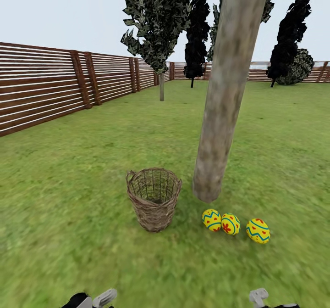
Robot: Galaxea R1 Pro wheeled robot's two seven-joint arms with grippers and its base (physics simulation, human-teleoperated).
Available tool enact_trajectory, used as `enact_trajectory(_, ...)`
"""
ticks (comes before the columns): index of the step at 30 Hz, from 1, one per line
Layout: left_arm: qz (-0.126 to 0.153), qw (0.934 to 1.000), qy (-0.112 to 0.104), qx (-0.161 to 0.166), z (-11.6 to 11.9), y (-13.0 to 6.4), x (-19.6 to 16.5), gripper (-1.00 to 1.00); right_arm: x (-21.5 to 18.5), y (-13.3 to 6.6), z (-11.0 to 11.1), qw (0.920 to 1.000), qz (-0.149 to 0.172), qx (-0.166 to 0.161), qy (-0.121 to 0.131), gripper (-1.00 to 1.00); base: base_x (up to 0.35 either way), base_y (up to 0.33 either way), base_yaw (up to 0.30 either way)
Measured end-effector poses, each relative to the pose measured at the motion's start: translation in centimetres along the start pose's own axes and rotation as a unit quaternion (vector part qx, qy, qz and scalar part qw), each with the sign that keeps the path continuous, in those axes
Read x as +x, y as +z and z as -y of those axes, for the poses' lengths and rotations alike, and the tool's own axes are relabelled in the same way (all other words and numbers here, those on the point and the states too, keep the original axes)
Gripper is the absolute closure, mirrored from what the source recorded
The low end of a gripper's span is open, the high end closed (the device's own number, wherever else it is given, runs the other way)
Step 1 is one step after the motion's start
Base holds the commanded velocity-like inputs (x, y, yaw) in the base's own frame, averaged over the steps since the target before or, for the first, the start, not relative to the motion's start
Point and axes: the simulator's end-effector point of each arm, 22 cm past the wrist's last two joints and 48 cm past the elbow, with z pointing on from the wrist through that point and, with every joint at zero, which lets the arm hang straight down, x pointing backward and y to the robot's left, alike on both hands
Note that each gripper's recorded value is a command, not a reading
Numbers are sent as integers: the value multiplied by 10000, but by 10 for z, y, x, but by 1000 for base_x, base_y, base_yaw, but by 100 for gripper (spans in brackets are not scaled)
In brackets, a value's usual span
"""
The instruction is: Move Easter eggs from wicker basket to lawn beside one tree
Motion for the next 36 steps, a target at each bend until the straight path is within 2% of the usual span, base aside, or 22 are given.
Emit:
enact_trajectory(7, -137, 9998, -3, -156, -8, -7, 22, -100, 12, -12, 1, 9998, -120, 133, -9, -100, 0, 0, 0)
enact_trajectory(11, 45, 9997, -51, -226, -15, -12, 22, -100, 17, -19, 10, 9989, -180, 430, 1, -100, 0, 0, 0)
enact_trajectory(13, 140, 9993, -122, -334, -26, -12, 25, -100, 24, -22, 13, 9981, -245, 569, 16, -100, 0, 0, 0)
enact_trajectory(17, 466, 9975, -177, -491, -39, -18, 19, -100, 39, -26, 4, 9977, -365, 563, 47, -100, 0, 0, 0)
enact_trajectory(25, 741, 9954, -50, -606, -41, -34, 11, -100, 44, -39, -4, 9975, -443, 536, 84, -100, 0, 0, 0)
enact_trajectory(29, 742, 9952, -52, -637, -42, -41, 15, -100, 38, -42, -17, 9979, -437, 463, 84, -100, 0, 0, 0)
enact_trajectory(36, 808, 9943, -68, -687, -44, -54, 18, -100, 32, -54, -22, 9977, -465, 477, 82, -100, 0, 0, 0)
